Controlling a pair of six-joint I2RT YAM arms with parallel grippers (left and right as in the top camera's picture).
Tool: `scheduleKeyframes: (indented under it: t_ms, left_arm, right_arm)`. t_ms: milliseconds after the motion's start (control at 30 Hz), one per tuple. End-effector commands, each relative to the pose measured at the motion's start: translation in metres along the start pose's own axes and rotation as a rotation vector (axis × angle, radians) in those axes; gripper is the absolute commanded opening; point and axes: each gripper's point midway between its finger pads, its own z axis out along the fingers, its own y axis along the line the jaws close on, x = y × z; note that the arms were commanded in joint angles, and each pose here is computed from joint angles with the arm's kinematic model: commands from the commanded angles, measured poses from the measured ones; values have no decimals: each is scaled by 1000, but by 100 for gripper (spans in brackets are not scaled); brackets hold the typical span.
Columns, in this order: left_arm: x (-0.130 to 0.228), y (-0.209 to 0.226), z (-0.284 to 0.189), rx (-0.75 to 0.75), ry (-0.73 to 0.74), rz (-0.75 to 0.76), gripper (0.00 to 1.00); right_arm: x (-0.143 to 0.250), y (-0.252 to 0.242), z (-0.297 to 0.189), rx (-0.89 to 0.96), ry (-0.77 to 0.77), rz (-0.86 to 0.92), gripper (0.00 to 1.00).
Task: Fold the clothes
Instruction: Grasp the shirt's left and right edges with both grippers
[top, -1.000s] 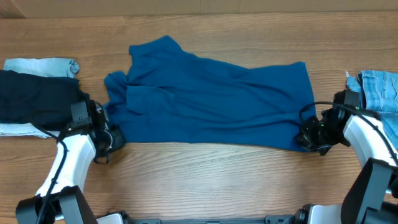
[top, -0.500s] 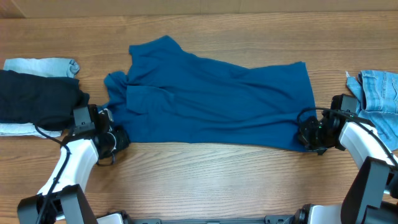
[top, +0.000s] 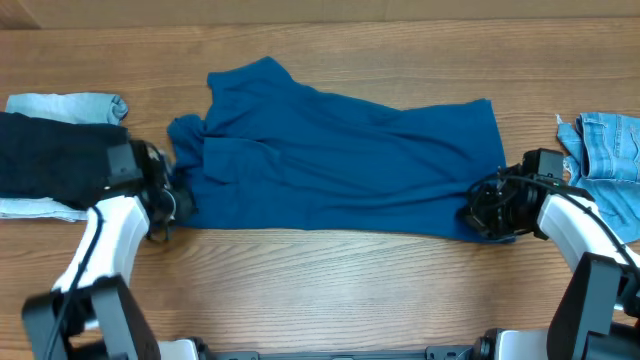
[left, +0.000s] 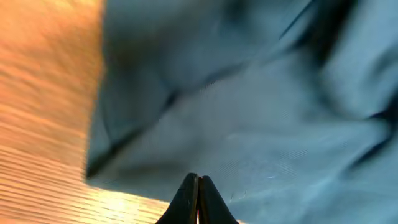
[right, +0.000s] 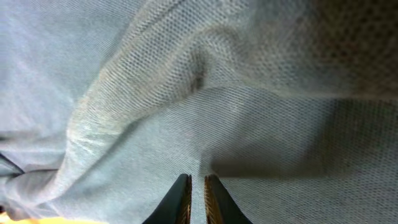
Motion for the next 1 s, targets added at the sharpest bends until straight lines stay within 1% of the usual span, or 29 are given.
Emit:
scheduleKeyframes:
  t_ms: [0, 167, 267, 300, 367, 500, 633, 667, 767, 800, 867, 900, 967]
  left_arm:
    - [28, 1, 21, 17, 109, -26, 4]
    - [18, 10, 24, -35, 67, -19, 4]
    - [10, 14, 25, -57, 35, -16, 4]
    - [9, 14, 25, -57, 30, -15, 4]
    - [8, 14, 25, -57, 25, -15, 4]
    - [9, 17, 25, -79, 27, -14, 4]
    - [10, 19, 24, -87, 32, -16, 4]
    - [11, 19, 24, -87, 37, -16, 4]
    - [12, 20, 24, -92, 38, -16, 4]
    - [12, 20, 24, -92, 38, -16, 4]
    - [11, 17, 24, -75, 39, -11, 4]
    - [11, 12, 24, -51, 40, 24, 4]
    - [6, 1, 18, -8, 31, 68, 4]
  right_arm:
    - [-8, 3, -5, 6, -34, 21, 12]
    - [-8, -18, 2, 88, -68, 101, 13]
    - [-3, -29, 9, 118, -68, 150, 10]
    - [0, -35, 9, 146, -66, 192, 9]
    - [-3, -50, 7, 228, -106, 238, 9]
    - [-21, -92, -12, 436, -263, 354, 9]
    - [-26, -134, -37, 602, -338, 427, 6]
    - [-26, -137, -39, 604, -339, 442, 6]
    - [-28, -137, -39, 604, -339, 414, 7]
    - [-28, -136, -38, 600, -333, 403, 9]
    - [-30, -122, -32, 537, -289, 327, 11]
    - [-33, -111, -30, 494, -271, 281, 11]
    - [-38, -101, -31, 470, -268, 261, 11]
